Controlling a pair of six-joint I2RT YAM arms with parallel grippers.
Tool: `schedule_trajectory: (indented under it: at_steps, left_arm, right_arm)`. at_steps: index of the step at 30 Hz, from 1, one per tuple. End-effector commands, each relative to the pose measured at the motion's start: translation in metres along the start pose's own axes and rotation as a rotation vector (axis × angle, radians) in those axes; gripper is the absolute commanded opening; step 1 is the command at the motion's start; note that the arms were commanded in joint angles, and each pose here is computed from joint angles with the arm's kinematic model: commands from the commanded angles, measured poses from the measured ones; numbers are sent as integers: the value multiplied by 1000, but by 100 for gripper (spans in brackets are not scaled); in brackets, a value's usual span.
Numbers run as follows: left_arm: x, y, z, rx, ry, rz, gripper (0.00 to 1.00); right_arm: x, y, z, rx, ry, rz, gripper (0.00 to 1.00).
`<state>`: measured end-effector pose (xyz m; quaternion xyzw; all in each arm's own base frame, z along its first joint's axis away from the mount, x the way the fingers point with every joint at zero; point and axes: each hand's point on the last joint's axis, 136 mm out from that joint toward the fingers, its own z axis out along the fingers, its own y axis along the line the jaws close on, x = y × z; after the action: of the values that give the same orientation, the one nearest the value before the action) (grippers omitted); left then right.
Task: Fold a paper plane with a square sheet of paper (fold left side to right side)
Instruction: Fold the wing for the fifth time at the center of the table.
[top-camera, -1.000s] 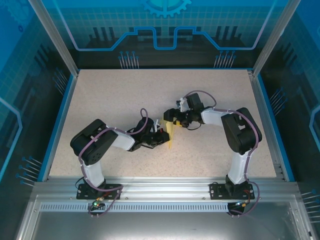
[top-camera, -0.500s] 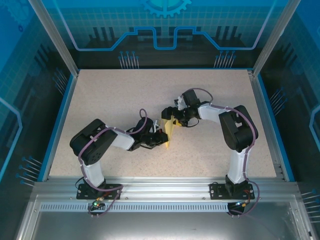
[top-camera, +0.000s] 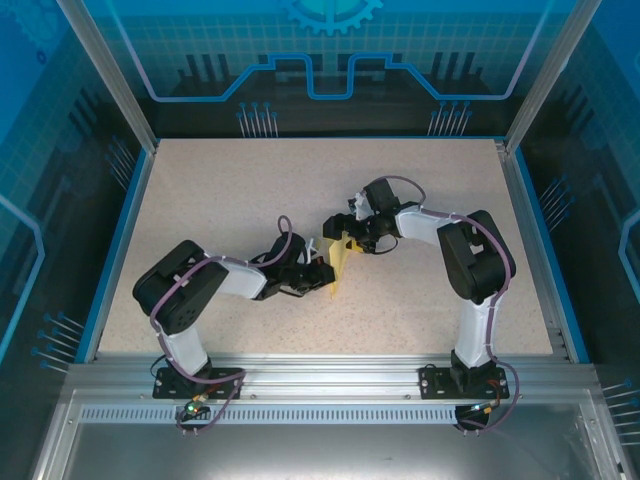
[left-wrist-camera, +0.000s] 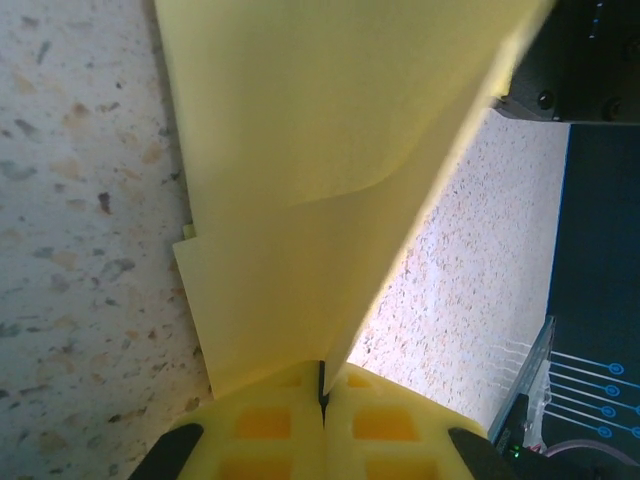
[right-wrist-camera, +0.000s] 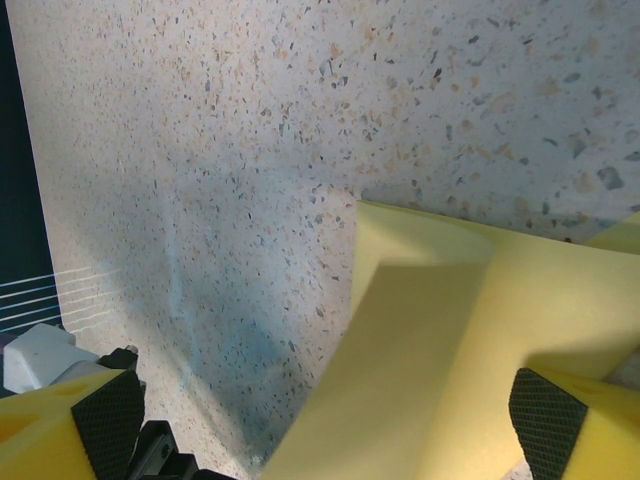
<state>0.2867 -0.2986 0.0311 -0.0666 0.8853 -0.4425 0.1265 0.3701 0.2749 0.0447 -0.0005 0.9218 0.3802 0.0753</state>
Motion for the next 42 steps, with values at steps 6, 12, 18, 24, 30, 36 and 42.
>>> schedule_trajectory:
  at_steps: [6,12,18,24,30,36,42]
  left_arm:
    - [-11,5,-5,-22,-9,19,0]
    - [-12,12,-5,-30,-7,12,0]
    - [-12,12,-2,-11,0,6,0]
    - [-12,6,-2,11,5,9,0]
    - [-13,4,-3,17,4,-3,0]
    - [-14,0,-3,31,6,-4,0]
    - [-16,-7,-2,64,3,-14,0]
  right_arm:
    - [32,-35,19,108,103,53,98]
    - [33,-35,18,104,108,50,98]
    - [25,-21,9,62,77,16,96]
    - [9,2,-12,-100,-4,-14,93]
    - [6,9,-19,-182,-26,-44,94]
    - [-1,7,-47,-193,-90,-66,96]
    - [8,-10,-56,-156,-83,-55,68]
